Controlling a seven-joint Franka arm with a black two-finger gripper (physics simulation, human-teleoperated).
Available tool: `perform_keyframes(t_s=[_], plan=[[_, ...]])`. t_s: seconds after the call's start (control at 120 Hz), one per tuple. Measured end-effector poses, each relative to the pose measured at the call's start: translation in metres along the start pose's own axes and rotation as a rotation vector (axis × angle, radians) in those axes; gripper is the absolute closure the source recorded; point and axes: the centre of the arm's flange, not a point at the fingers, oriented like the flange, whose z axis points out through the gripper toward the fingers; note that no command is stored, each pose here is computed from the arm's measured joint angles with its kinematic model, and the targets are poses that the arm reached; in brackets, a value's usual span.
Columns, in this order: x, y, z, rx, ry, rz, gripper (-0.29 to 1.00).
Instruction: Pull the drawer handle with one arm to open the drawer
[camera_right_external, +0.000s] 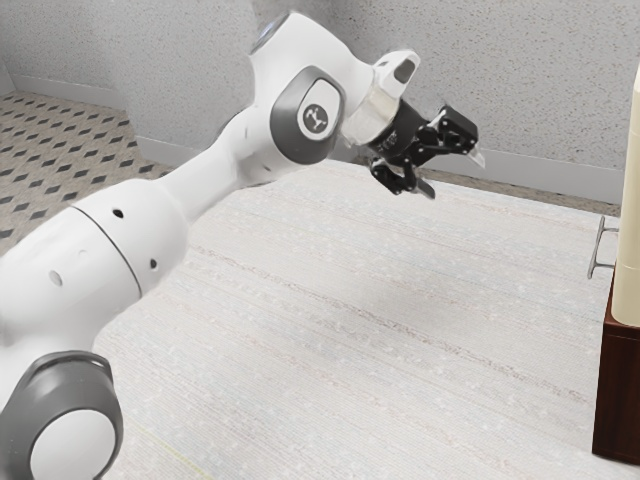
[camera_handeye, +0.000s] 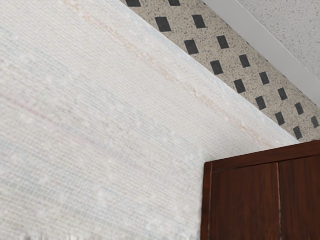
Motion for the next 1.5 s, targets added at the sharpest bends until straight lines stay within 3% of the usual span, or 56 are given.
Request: perform_keyframes(t_s=[0.183,0.333,0.642,0.8,1.067,1.5], plan=[[-0.029,0.013,0.012,-0.120,-0.273,-0.130,0.02],[-0.025,0.002,0.036,-0.166,-0.353,-0.198,0.02],[-0.011,-0.001,0.054,-0.252,-0.268,-0.260,0.06],[-0.027,0.025,0.054,-0.344,-0.347,-0.256,0.10],[-0.073,0.059,0.101,-0.343,-0.460,-0.219,0.12],[-0.069,0.055,0.114,-0.373,-0.406,-0.193,0.33]])
